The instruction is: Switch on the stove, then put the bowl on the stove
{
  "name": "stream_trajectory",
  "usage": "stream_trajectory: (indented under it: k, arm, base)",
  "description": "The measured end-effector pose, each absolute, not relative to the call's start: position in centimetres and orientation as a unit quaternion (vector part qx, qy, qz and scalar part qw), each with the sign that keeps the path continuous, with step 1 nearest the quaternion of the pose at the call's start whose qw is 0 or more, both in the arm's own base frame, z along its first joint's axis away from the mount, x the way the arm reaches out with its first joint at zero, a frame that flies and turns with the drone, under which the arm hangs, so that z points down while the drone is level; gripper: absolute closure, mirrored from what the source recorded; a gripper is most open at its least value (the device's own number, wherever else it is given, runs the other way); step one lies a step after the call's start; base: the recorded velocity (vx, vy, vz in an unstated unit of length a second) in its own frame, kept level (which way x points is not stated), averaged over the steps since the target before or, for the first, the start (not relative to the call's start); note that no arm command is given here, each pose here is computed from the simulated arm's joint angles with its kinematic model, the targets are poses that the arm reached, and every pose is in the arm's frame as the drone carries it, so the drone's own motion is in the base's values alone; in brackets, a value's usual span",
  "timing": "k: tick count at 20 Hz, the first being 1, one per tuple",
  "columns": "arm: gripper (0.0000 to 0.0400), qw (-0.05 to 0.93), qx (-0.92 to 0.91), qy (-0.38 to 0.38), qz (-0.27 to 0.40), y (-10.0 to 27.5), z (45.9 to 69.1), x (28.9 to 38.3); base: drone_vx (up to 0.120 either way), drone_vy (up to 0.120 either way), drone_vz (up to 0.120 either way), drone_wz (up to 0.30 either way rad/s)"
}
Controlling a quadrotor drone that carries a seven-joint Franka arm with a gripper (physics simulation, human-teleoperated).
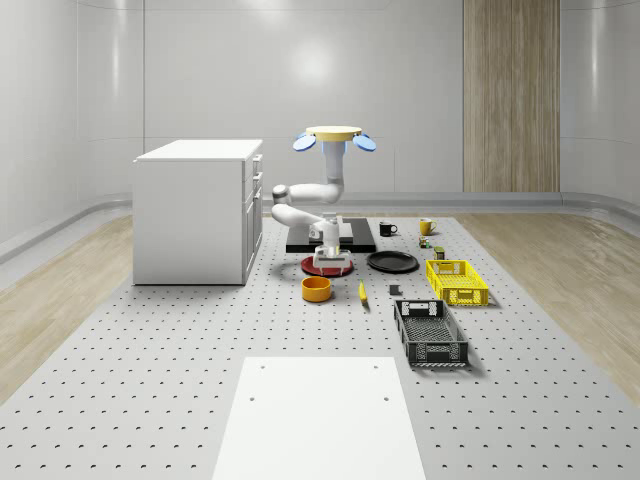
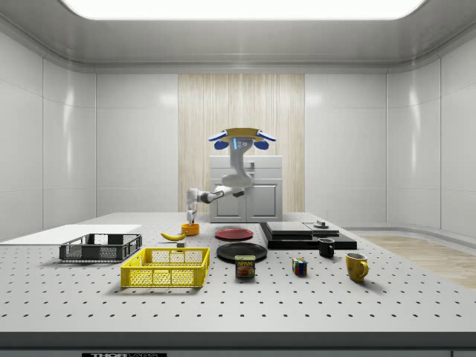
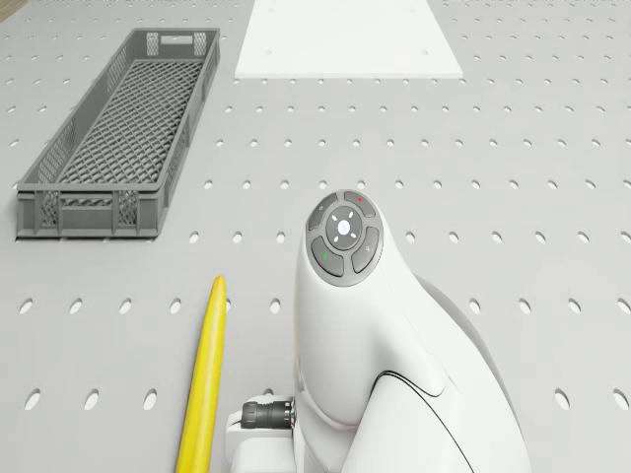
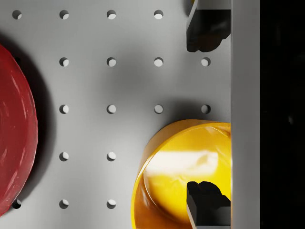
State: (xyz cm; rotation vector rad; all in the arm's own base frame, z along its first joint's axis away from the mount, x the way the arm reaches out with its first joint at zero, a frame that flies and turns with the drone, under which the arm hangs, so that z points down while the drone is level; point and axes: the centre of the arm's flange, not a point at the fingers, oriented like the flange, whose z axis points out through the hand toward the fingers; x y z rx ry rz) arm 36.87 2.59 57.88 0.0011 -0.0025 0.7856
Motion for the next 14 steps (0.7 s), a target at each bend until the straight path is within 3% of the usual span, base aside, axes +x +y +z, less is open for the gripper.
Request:
stream_trajectory:
  k: [3,9,14]
  arm:
    - [0.0,0.924,0.001,-0.001,0.383,2.59,57.88,36.87]
    - [0.0,0.924,0.001,-0.001,0.383,2.59,57.88,36.87]
    - [0.0,0.924,0.001,-0.001,0.383,2.59,57.88,36.87]
  base:
    - [0.12,-0.027,0.0,0.0]
    - [0.007,0.0,0.0,0.0]
    - [0.0,0.0,-0.112,0.0]
